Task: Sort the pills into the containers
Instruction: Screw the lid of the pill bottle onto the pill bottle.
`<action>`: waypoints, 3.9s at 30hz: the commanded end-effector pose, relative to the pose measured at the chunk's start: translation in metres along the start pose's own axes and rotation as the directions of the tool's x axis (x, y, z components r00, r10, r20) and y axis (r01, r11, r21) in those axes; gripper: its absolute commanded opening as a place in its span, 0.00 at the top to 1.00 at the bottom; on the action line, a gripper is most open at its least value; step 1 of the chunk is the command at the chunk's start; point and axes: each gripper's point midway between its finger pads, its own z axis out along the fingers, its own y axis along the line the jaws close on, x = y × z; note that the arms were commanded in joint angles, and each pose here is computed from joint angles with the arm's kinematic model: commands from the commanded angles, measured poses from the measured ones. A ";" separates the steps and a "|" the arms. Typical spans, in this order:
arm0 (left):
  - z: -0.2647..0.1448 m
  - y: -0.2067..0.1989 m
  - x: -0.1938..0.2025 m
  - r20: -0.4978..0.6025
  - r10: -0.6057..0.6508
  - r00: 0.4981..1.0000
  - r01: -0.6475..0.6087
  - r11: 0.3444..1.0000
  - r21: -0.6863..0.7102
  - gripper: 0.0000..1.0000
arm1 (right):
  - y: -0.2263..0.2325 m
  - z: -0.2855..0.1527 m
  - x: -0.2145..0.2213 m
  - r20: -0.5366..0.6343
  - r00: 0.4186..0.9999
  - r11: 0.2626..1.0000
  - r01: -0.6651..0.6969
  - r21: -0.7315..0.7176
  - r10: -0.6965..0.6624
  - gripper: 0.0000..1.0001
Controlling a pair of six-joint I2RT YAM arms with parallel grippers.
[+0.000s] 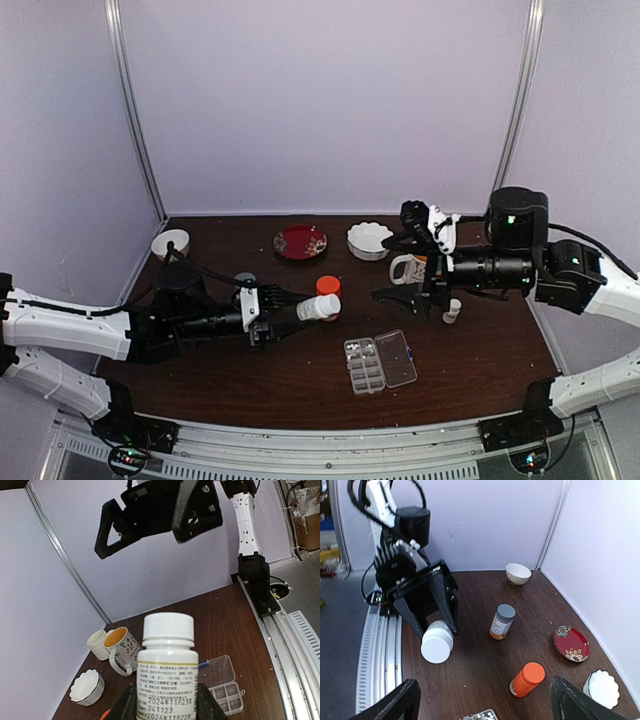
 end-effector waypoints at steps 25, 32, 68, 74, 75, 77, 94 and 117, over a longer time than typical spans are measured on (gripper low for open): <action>0.007 -0.002 -0.031 0.123 -0.118 0.985 0.111 0.992 0.061 0.99 | 0.046 0.054 0.018 -0.122 0.771 0.757 0.561 -0.334 -0.625 0.44; 0.007 -0.002 -0.030 0.116 -0.113 0.987 0.107 0.992 0.061 0.99 | 0.046 0.059 0.021 -0.134 0.771 0.760 0.554 -0.340 -0.622 0.57; 0.005 0.007 -0.030 0.115 -0.079 0.990 0.079 0.997 0.005 0.99 | 0.048 0.075 0.026 -0.276 0.932 0.954 0.169 -0.248 -0.236 0.84; 0.006 0.010 -0.027 0.096 -0.043 0.994 0.045 0.999 -0.017 0.99 | 0.047 0.074 0.041 -0.377 0.907 0.967 -0.239 -0.088 0.190 0.87; 0.006 0.010 -0.026 0.094 -0.038 0.995 0.040 0.999 -0.018 0.99 | 0.045 0.073 0.043 -0.383 0.886 0.952 -0.302 -0.045 0.263 0.87; 0.008 0.011 -0.026 0.090 -0.031 0.995 0.033 0.999 -0.022 0.99 | 0.040 0.071 0.049 -0.387 0.824 0.901 -0.431 0.050 0.415 0.90; 0.022 0.010 -0.001 -0.017 0.085 0.996 -0.085 0.996 -0.014 1.00 | 0.064 0.081 0.056 -0.360 0.130 0.197 -0.968 0.156 0.924 0.93; 0.024 0.007 0.014 -0.086 0.177 0.980 -0.179 0.984 -0.015 1.00 | 0.030 0.048 0.075 -0.395 0.466 0.577 -0.783 0.232 0.792 0.28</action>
